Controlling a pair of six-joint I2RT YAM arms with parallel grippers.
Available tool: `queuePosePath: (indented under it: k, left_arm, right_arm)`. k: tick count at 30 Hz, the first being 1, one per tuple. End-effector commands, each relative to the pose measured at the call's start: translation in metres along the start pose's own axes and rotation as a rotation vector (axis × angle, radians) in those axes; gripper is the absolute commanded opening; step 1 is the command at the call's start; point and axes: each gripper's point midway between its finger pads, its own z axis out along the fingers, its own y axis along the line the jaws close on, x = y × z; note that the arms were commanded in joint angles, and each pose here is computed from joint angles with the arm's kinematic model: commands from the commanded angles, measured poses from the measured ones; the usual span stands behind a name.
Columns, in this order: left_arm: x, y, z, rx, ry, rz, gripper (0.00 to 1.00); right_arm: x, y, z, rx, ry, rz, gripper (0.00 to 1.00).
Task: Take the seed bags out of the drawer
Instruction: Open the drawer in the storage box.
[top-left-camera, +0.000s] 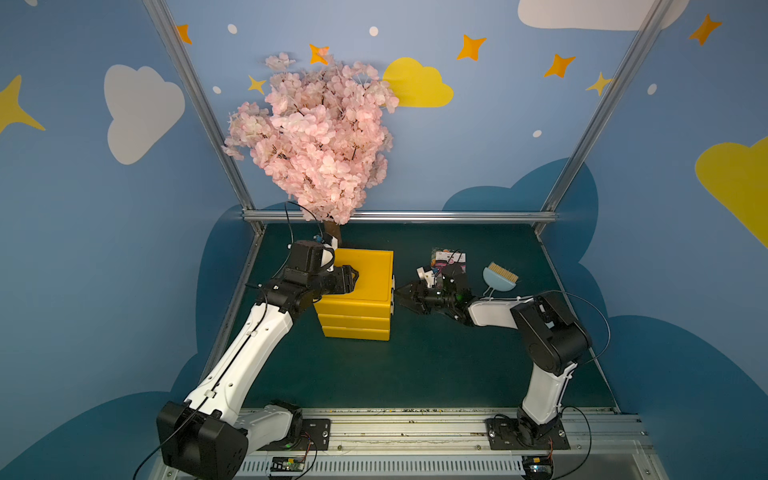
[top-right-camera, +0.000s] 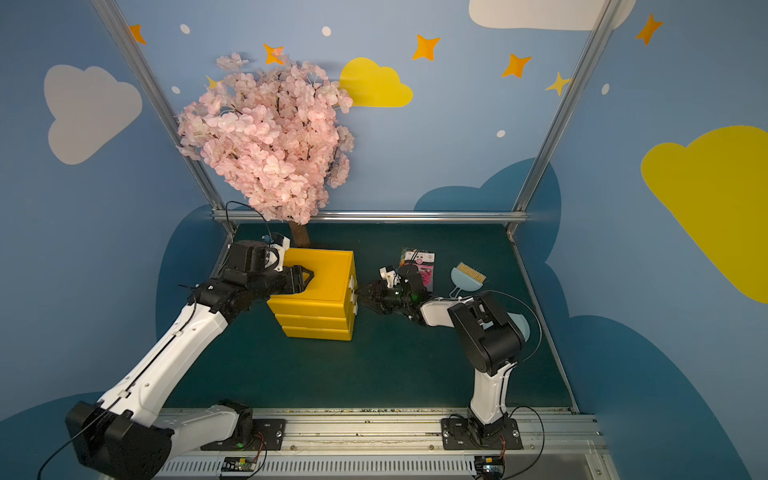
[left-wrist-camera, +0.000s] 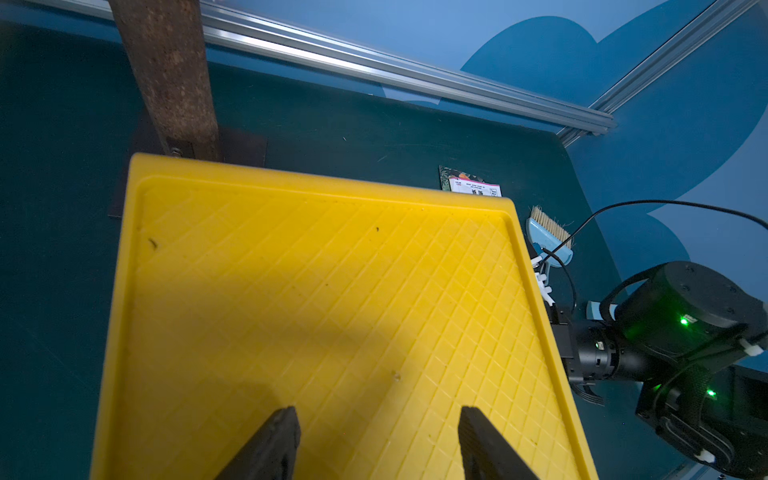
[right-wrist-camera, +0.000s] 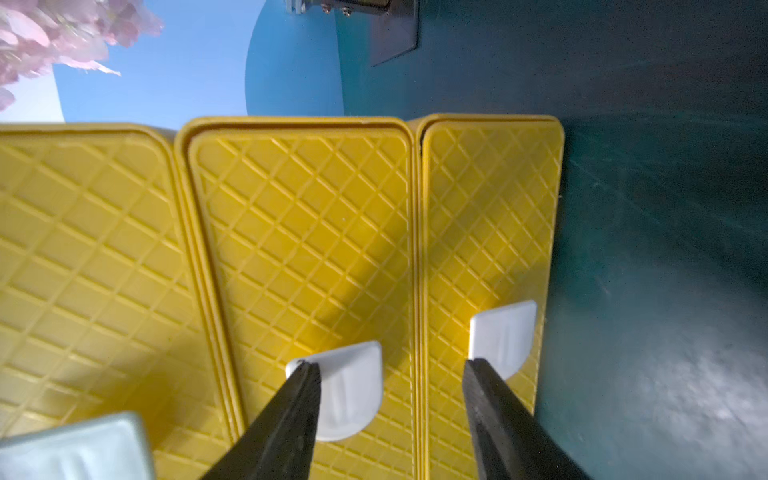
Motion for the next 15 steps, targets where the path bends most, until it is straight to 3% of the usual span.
queuePosePath:
  k: [1, 15]
  left_arm:
    - [0.0748, 0.0281, 0.0121, -0.100, 0.279, -0.078, 0.66]
    - [0.0755, 0.0284, 0.0125, -0.102, 0.283, -0.074, 0.67]
  right_arm:
    - [-0.0005, 0.0277, 0.0012, -0.110, -0.009, -0.039, 0.61]
    - [0.0026, 0.0303, 0.0094, -0.156, 0.003, -0.008, 0.58]
